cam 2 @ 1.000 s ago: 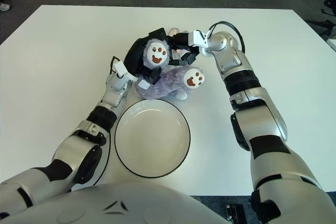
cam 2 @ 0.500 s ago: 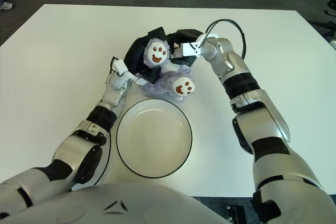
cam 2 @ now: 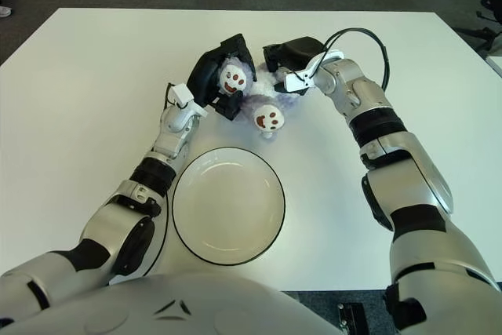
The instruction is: Put the doll into the plate.
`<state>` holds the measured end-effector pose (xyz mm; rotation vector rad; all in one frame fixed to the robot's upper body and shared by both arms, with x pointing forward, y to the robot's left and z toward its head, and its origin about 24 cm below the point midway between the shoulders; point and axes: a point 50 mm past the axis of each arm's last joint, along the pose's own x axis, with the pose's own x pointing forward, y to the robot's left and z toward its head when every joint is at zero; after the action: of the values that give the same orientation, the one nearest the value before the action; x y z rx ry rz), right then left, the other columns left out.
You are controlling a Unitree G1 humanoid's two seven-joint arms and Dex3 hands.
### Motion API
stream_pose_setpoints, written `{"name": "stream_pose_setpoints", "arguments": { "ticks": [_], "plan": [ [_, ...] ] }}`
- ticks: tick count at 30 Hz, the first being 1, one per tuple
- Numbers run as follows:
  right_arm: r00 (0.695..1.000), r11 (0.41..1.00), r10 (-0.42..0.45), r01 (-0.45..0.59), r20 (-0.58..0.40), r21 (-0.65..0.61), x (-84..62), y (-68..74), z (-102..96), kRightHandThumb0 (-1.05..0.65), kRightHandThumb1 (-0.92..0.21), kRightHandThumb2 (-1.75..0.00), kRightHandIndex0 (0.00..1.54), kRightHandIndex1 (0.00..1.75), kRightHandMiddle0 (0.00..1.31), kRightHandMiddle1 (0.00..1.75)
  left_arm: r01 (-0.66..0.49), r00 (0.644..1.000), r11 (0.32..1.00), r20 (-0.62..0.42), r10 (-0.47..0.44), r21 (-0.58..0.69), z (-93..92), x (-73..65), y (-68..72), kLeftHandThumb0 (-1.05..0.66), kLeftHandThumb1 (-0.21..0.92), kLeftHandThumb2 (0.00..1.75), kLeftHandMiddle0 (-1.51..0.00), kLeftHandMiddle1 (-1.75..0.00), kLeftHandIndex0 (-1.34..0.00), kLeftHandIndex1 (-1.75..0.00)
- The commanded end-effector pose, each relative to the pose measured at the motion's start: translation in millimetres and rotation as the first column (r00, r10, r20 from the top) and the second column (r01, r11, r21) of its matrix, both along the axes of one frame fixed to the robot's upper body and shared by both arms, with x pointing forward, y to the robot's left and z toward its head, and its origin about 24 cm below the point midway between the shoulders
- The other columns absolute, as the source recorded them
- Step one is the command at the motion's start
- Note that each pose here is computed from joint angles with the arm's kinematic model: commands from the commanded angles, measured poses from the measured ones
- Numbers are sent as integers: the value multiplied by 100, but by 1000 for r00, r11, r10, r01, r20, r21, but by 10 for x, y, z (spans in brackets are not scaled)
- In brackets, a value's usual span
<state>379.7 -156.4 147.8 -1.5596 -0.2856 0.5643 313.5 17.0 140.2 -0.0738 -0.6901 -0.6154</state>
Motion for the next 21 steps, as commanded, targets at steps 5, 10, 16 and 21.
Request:
{"name": "stream_pose_setpoints", "arguments": {
  "ticks": [5,10,16,21],
  "plan": [
    [993,997,-28,20,-111,-69,-36,-116,-160,46,-32,-123,66,164,0,108,4,1000,1000,-8,-5,-24,-1,-14,12,0,9,153,-69,-171,-68,-168],
    [980,999,-22,13,-199,-45,-45,-146,-135,44,-39,-106,68,152,0,100,2,1000,1000,-2,-2,-11,-3,-8,20,0,10,153,-68,-171,-67,-169],
    [926,999,-7,23,-377,37,-99,-201,-16,46,-33,-108,76,144,0,107,-32,999,999,19,31,11,1,-6,29,-1,11,153,-67,-171,-67,-169],
    [882,996,-28,63,-470,59,-124,-212,28,47,-31,-111,77,145,0,110,-45,999,999,22,44,14,4,-2,26,-1,10,152,-68,-170,-68,-168]
  ]
}}
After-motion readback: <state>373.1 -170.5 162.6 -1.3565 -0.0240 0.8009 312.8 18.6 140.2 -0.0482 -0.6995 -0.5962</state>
